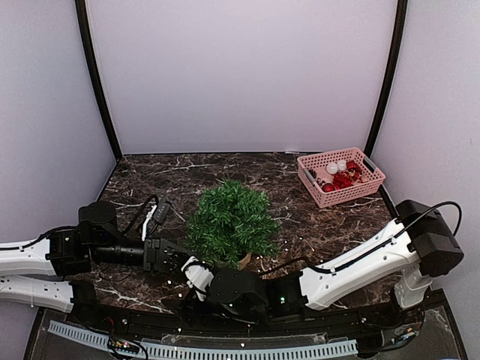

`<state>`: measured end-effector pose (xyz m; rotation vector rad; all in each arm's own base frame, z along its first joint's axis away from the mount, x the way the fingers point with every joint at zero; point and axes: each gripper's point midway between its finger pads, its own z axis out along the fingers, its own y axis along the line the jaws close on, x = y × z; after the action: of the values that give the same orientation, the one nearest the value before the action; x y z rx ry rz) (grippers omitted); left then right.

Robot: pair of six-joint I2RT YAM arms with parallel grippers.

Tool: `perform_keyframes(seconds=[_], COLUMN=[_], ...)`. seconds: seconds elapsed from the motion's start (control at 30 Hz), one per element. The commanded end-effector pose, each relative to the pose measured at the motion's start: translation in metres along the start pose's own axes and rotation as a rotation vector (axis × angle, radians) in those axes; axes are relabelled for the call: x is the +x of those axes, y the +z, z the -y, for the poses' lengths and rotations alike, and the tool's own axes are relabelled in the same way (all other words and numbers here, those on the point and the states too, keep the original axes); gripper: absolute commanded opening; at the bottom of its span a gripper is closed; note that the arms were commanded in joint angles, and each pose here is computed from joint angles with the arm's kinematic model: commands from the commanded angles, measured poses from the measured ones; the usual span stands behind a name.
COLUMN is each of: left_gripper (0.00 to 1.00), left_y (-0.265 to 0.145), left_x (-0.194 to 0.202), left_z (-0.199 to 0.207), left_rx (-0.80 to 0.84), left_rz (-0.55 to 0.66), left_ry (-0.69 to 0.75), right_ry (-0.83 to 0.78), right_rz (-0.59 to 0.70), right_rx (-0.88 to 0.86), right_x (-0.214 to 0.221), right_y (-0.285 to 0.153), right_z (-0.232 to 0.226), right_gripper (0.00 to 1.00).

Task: Decorate the small christmas tree
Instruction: Wrap the side of the string light in the gap of the branches.

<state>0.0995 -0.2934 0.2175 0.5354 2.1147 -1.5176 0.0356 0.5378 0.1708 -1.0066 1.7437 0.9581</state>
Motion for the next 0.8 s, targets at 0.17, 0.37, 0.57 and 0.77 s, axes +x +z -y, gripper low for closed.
perform_keyframes(seconds=[0.17, 0.37, 0.57, 0.77], left_gripper=[0.0, 0.0, 0.0, 0.0], left_y=[-0.01, -0.024, -0.046, -0.07], left_x=[-0.019, -0.037, -0.04, -0.046], left_z=[0.014, 0.0, -0.052, -0.081], left_rx=[0.013, -0.064, -0.237, -0.356], left_rz=[0.08, 0.21, 0.391, 0.524], left_ry=[-0.036, -0.085, -0.198, -0.233], right_ry=[-0.046, -0.02, 0.066, 0.116], right_rz=[0.025, 0.027, -0.004, -0.038], right_rx=[-0.129, -0.176, -0.155, -0.103], right_x=[-0.006, -0.003, -0.005, -0.01], right_y=[0.028, 0.008, -0.03, -0.053], right_z=[-0.017, -0.017, -0.003, 0.011], right_gripper=[0.44, 0.0, 0.0, 0.0])
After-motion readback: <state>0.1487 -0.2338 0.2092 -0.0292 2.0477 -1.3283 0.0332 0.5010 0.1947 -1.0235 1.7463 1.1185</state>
